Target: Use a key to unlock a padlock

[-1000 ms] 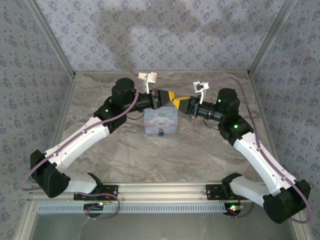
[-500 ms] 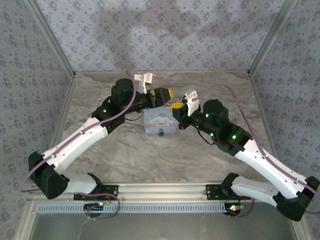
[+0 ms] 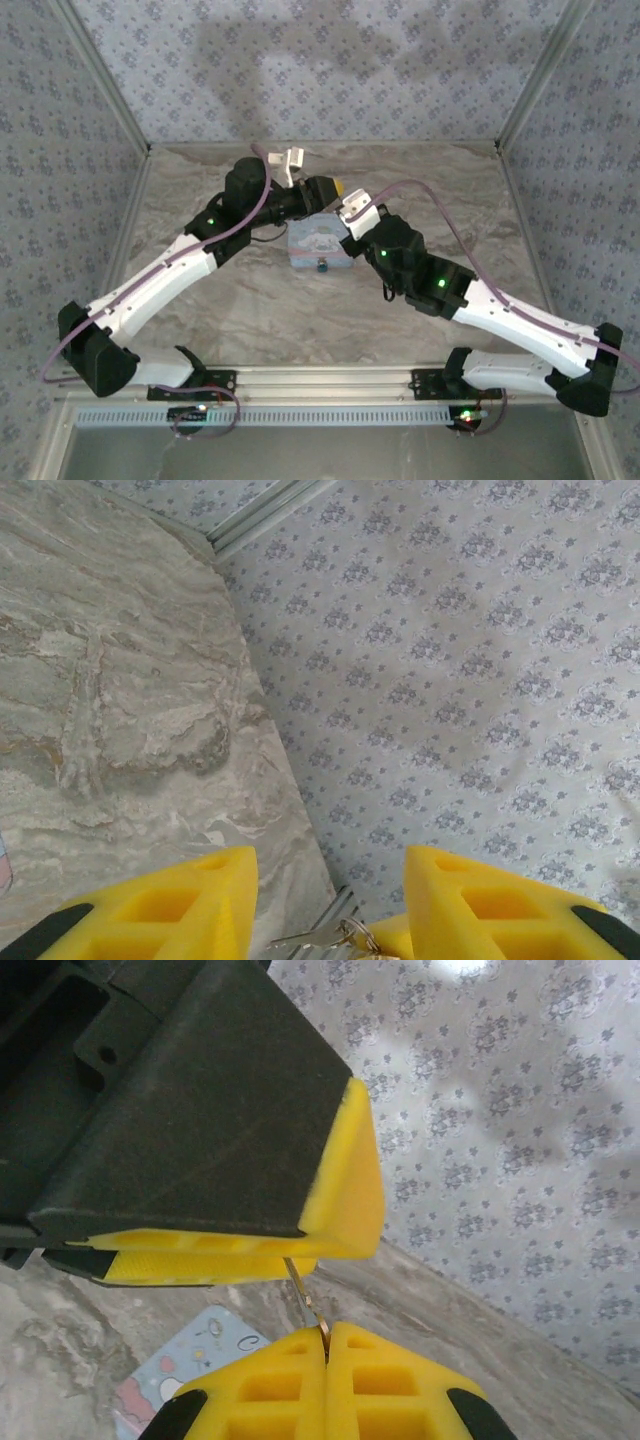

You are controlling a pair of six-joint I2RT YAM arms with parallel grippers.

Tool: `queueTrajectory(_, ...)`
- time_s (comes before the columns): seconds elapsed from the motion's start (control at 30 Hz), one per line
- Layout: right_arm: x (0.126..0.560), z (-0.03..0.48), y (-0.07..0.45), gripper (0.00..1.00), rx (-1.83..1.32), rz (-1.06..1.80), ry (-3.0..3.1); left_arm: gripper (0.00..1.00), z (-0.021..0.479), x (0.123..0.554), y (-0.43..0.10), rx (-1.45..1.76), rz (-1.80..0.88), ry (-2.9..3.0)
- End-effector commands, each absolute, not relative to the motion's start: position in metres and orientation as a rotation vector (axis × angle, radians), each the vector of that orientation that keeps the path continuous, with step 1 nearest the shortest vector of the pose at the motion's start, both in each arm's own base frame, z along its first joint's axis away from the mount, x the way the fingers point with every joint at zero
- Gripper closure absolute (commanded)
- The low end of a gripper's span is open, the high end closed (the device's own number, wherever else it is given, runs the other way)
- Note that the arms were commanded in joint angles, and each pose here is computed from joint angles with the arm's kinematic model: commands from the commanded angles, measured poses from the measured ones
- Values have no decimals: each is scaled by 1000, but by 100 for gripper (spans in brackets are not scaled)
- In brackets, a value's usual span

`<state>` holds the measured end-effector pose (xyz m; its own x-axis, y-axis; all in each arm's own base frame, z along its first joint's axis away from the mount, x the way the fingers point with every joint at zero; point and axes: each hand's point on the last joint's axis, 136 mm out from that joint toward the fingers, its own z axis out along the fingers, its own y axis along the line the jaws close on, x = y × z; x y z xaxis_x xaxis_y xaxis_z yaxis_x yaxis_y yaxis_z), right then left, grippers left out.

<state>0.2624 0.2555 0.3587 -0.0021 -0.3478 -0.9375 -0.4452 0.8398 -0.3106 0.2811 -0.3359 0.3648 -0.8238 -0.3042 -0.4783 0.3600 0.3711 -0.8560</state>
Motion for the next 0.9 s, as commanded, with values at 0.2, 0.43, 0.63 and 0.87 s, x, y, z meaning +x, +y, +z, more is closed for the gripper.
queueTrajectory(0.2,269,374,250,100,-595,-50,1554,70,389,279,-339,65,-1561,1994)
queueTrajectory(0.43,266,372,257,100,-628,-85,1536,84,389,279,-339,66,-1561,1994)
queueTrajectory(0.63,266,371,258,100,-634,-112,1527,100,391,280,-337,63,-1561,1987)
queueTrajectory(0.87,262,376,252,71,-601,-33,1553,100,394,282,-330,75,-1534,1971)
